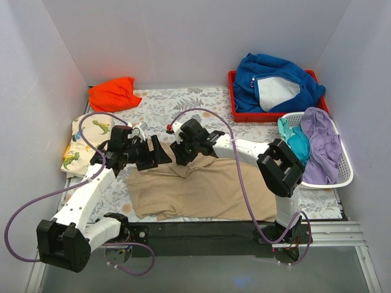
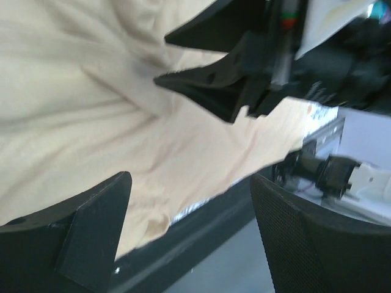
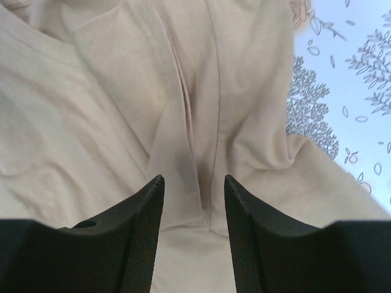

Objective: Fold and stack the t-shirts
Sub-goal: Fold the tshirt

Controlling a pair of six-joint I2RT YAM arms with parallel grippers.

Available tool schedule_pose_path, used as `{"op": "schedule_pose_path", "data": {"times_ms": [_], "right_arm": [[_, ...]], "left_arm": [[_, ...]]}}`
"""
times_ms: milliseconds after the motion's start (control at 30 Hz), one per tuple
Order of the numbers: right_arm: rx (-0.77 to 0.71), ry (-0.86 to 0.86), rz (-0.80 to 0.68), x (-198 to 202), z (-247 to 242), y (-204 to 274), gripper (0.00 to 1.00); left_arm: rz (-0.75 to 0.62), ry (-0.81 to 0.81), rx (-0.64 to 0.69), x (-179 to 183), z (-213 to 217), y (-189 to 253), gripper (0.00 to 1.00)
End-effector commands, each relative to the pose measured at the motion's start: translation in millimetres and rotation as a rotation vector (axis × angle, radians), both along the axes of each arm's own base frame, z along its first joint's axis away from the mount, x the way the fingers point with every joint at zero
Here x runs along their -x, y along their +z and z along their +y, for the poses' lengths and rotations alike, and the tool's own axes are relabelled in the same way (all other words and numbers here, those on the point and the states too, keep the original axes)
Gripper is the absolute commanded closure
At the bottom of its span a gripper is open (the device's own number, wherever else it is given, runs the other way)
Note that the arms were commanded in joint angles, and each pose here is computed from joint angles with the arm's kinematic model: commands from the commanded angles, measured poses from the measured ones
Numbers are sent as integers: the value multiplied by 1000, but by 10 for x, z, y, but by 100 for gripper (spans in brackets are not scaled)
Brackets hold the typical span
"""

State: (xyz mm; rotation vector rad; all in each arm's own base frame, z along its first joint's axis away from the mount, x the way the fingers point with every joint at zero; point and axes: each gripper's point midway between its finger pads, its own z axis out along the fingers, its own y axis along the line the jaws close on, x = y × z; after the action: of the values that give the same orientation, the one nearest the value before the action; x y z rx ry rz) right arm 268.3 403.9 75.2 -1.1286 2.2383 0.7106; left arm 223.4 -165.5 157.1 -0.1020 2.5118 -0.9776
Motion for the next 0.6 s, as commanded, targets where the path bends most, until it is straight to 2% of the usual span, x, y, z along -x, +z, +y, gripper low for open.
{"op": "schedule_pose_path", "data": {"times_ms": [0,233,567], "right_arm": [[-30,-17,-56,-198,163,106,50],[12,-24,-68,-340,233,-103,50],[24,26,-51,-104,183,-120,48]], "left_arm": [[-89,111,-30,-254,89,176,22],[-171,237,-94,-408,283,289,16],[-266,346,-162,-507,507,525,15]]}}
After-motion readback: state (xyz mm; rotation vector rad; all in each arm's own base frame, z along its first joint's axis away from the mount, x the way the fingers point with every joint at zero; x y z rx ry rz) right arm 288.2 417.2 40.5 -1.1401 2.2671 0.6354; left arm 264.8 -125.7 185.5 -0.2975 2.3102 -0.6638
